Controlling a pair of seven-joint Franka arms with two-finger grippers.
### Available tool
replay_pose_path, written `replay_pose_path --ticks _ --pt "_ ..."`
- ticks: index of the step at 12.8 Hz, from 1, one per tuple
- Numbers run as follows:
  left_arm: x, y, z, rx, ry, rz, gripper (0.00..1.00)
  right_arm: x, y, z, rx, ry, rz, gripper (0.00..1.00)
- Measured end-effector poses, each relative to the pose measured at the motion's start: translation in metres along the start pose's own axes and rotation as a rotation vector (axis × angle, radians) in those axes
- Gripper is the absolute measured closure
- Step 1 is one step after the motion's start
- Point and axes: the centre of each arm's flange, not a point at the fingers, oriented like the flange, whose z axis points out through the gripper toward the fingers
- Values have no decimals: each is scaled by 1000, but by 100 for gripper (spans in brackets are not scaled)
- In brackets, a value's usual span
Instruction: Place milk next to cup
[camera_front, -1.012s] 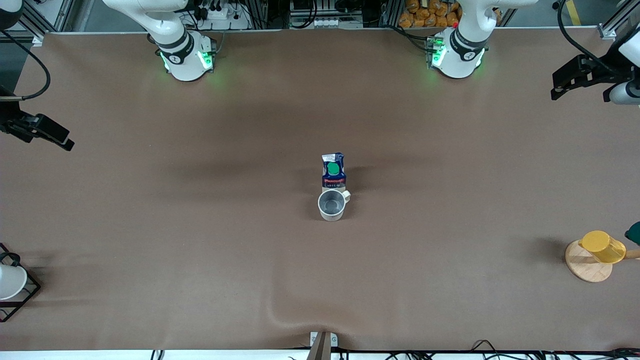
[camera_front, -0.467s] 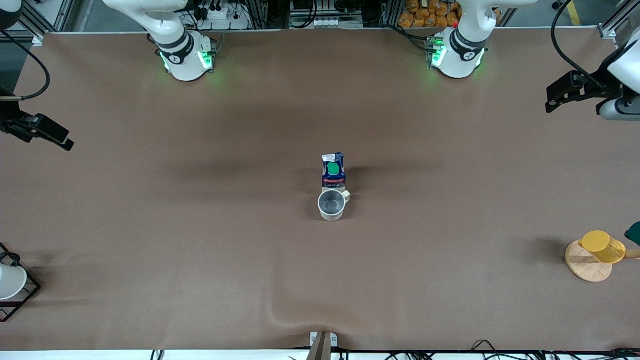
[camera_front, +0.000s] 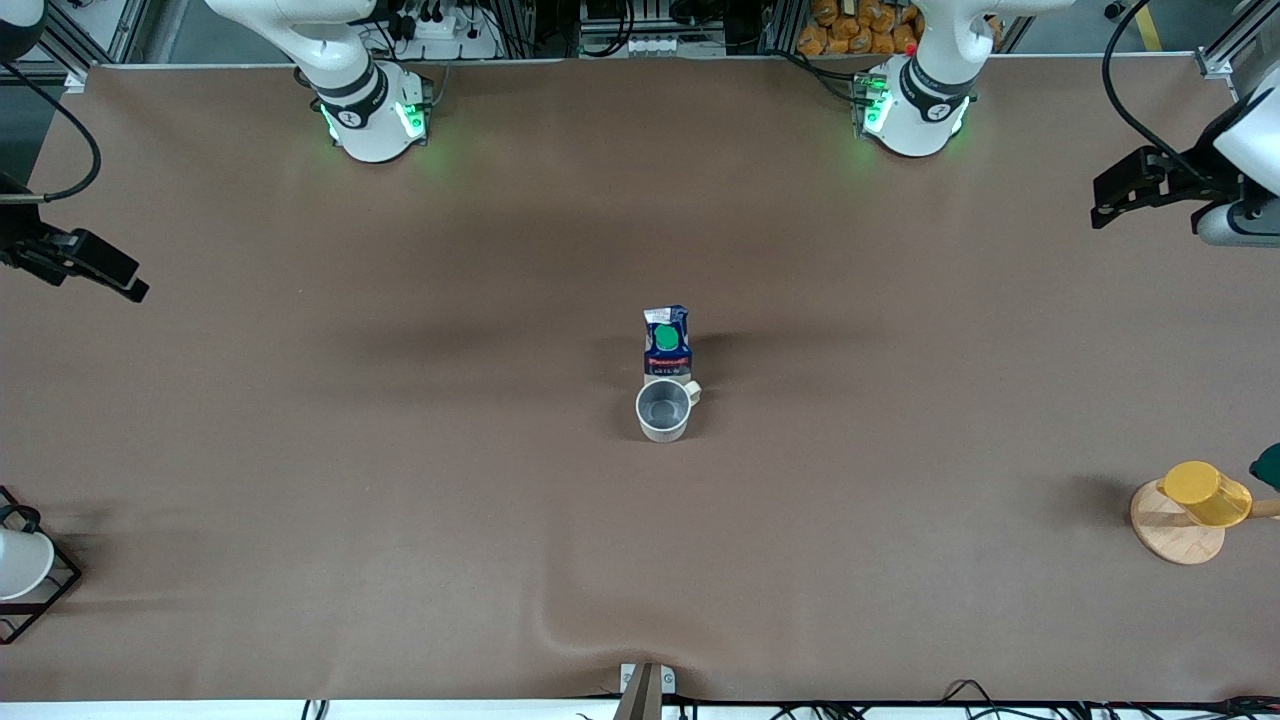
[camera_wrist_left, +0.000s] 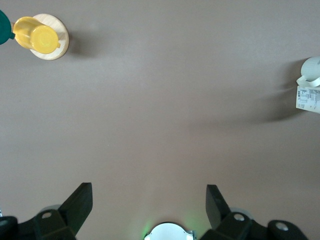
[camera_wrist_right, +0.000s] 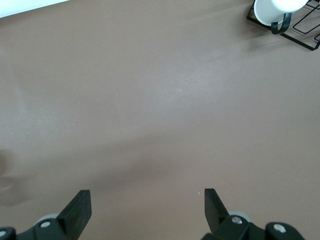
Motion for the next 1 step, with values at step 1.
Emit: replay_pose_path --ticks 1 --pt "0 3 0 0 0 6 0 0 0 1 0 -1 0 0"
